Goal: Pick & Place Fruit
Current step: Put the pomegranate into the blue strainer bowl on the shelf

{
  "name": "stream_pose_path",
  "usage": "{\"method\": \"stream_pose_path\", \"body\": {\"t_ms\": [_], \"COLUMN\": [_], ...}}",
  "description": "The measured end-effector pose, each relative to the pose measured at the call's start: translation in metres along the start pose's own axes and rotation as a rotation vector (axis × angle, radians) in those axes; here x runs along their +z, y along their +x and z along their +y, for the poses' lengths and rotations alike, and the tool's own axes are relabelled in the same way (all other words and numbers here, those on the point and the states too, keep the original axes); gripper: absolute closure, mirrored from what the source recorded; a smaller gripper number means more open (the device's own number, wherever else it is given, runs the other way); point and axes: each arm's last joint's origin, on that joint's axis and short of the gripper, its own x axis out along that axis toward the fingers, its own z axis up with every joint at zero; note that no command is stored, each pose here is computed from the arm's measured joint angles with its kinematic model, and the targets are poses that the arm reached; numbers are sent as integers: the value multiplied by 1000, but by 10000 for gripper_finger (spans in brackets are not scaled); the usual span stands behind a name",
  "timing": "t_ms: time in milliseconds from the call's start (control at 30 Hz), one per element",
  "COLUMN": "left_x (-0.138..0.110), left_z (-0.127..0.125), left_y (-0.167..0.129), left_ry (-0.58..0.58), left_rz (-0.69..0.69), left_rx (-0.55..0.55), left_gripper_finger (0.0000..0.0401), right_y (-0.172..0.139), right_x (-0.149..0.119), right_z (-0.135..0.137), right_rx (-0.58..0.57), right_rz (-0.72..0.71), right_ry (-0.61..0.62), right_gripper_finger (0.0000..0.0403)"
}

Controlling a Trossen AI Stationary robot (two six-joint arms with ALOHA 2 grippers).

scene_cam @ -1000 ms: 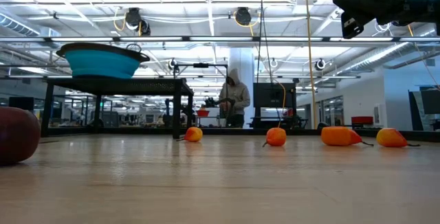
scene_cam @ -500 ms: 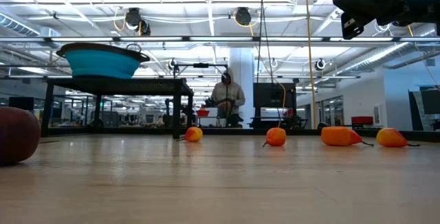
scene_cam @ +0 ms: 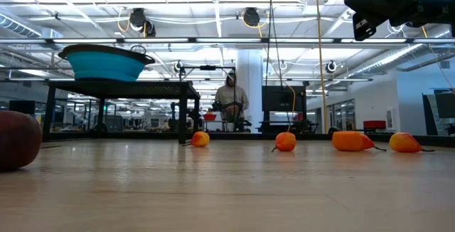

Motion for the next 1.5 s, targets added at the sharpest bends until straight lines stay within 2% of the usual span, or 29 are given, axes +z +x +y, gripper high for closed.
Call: {"method": "stream_pose_path", "body": {"t_ms": [233,400,633,800,967,1167,1333,1500], "left_x": [-2,-10,-31,-45,-61,-80,-90,-87], "left_z": [9,18,25,26,25,19,16,19], "left_y": [-2,-6,-16,-24,-35,-58,-79,-93], "left_ry": [-252,-486,-853,-1030,-1156,-1263,-1291,-1284], "left_rz": [-1,5,56,108,222,426,583,673], "left_rx": [304,533,779,925,1058,1285,1456,1529], "left_gripper_finger": [223,217,200,216,224,207,211,224], "right_y": [0,0,0,0,0,0,0,0], "right_x": [0,0,0,0,0,0,0,0], "right_z": [0,0,0,0,0,0,0,0], "right_rx": [0,0,0,0,0,0,0,0], "right_rz": [0,0,0,0,0,0,0,0], "right_ry": [0,0,0,0,0,0,0,0], "right_gripper_finger": [399,399,399,399,399,399,399,399]}}
